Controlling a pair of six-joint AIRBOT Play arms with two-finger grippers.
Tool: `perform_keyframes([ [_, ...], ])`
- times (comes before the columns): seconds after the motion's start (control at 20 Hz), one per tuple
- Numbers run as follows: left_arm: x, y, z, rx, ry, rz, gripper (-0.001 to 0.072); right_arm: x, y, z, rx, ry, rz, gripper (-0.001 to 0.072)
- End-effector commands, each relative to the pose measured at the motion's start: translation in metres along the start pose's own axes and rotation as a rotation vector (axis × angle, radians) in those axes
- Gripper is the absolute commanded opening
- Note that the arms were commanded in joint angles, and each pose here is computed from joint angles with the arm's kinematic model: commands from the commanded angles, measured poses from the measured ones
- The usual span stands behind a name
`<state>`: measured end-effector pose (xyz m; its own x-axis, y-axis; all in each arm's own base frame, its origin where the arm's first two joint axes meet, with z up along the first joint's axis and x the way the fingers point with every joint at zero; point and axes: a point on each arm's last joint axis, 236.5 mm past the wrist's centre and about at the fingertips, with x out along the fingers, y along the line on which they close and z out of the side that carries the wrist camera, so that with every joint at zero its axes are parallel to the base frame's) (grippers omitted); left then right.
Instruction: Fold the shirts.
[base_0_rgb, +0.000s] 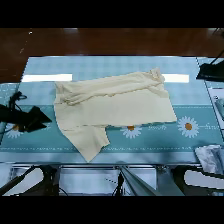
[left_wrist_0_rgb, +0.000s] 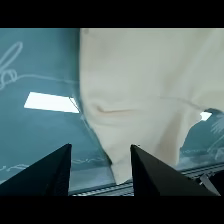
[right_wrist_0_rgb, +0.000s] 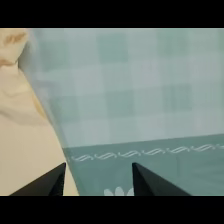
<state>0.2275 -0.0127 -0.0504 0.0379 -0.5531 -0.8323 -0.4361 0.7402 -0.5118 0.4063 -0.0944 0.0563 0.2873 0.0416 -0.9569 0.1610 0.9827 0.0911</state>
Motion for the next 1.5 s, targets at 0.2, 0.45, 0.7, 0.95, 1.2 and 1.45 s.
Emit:
perform_keyframes([
  [0.2,0.053,0.014,-0.015,-0.097,-0.054,-0.074,0.0440,0.026,0.008,-0.040,0.044,0.061,0.132,0.0483],
  [0.45,0.073,-0.007,0.014,-0.101,-0.148,-0.127,0.0439,0.026,0.010,-0.039,0.048,0.059,0.142,0.0483],
  [0.7,0.097,-0.016,-0.010,0.020,-0.028,-0.111,0.0024,0.026,-0.017,-0.060,0.011,0.135,0.062,0.0483],
  [0.95,0.090,-0.016,-0.018,0.061,0.007,-0.148,0.0023,0.047,-0.026,-0.120,0.278,0.247,0.277,0.0606],
  [1.2,0.088,-0.015,-0.018,0.054,0.008,-0.156,0.0023,0.087,0.005,-0.160,0.334,0.301,0.380,0.0605],
  [1.45,0.088,-0.015,-0.018,0.054,0.007,-0.155,0.0023,0.117,0.031,-0.165,0.403,0.262,0.399,0.0596],
])
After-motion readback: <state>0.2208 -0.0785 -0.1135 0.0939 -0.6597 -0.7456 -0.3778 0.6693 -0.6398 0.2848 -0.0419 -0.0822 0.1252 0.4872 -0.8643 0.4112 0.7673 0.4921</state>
